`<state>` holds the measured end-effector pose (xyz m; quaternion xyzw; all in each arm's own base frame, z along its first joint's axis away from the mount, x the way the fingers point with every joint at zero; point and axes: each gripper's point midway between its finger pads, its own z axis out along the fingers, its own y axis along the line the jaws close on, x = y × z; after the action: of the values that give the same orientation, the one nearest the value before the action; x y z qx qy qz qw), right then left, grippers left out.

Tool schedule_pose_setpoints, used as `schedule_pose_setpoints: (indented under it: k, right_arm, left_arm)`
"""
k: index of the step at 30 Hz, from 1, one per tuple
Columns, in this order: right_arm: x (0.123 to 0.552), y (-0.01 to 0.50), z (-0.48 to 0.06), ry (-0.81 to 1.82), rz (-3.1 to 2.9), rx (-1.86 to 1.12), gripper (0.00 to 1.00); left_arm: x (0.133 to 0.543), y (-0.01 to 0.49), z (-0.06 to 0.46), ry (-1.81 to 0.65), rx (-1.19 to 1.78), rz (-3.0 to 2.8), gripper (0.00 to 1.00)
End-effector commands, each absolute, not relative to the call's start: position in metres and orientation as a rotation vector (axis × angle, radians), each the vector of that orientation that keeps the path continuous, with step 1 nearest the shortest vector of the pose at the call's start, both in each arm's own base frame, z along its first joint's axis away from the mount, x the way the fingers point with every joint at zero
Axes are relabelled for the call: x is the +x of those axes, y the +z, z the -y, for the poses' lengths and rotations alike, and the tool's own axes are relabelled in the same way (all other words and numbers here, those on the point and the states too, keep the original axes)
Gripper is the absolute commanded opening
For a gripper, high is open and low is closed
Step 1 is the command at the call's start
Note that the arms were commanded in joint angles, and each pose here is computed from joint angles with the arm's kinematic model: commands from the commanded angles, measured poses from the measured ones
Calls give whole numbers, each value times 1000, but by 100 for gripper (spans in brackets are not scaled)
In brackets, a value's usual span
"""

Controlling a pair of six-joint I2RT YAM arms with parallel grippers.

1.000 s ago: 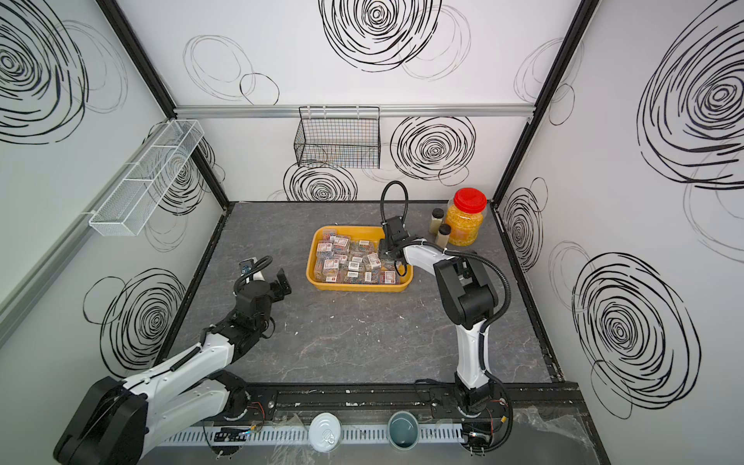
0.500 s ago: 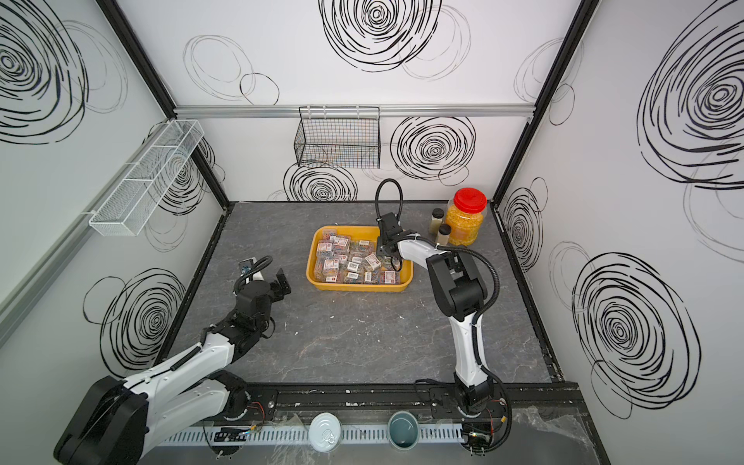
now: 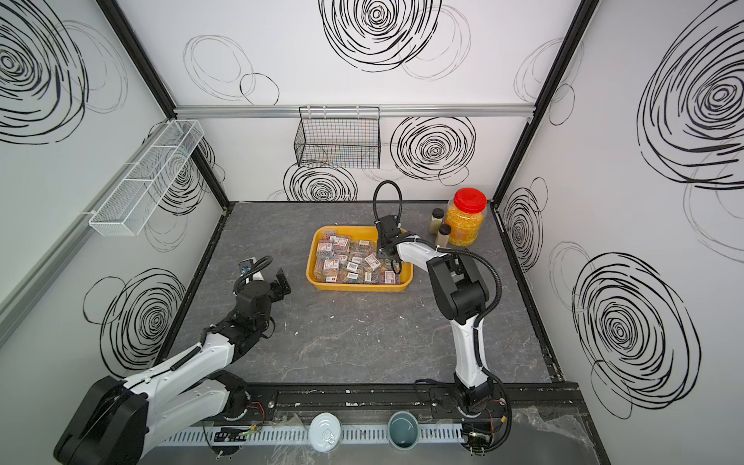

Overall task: Take the paper clips out of the storage box
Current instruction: Pick up the boxed paper clips from the storage box.

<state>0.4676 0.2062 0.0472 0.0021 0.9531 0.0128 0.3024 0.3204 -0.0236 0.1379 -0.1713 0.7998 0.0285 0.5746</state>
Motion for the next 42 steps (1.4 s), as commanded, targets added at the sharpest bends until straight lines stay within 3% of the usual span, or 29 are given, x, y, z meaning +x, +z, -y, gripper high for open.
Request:
schedule_pose_setpoints:
  k: [1, 16, 29, 42]
  right_arm:
    - [450, 45, -217, 96, -2567, -37, 69]
    - [435, 55, -225, 126, -2553, -75, 75]
    - [425, 42, -220, 100, -2580, -61, 63]
    - [417, 93, -207, 88, -2489, -20, 45]
  left_arm:
    - [325, 152, 21, 52, -438, -1810, 99]
    - [325, 151, 20, 63, -444, -1814, 99]
    - [326, 152, 22, 68, -435, -1815, 99]
    - [326, 153, 24, 60, -426, -1809, 99]
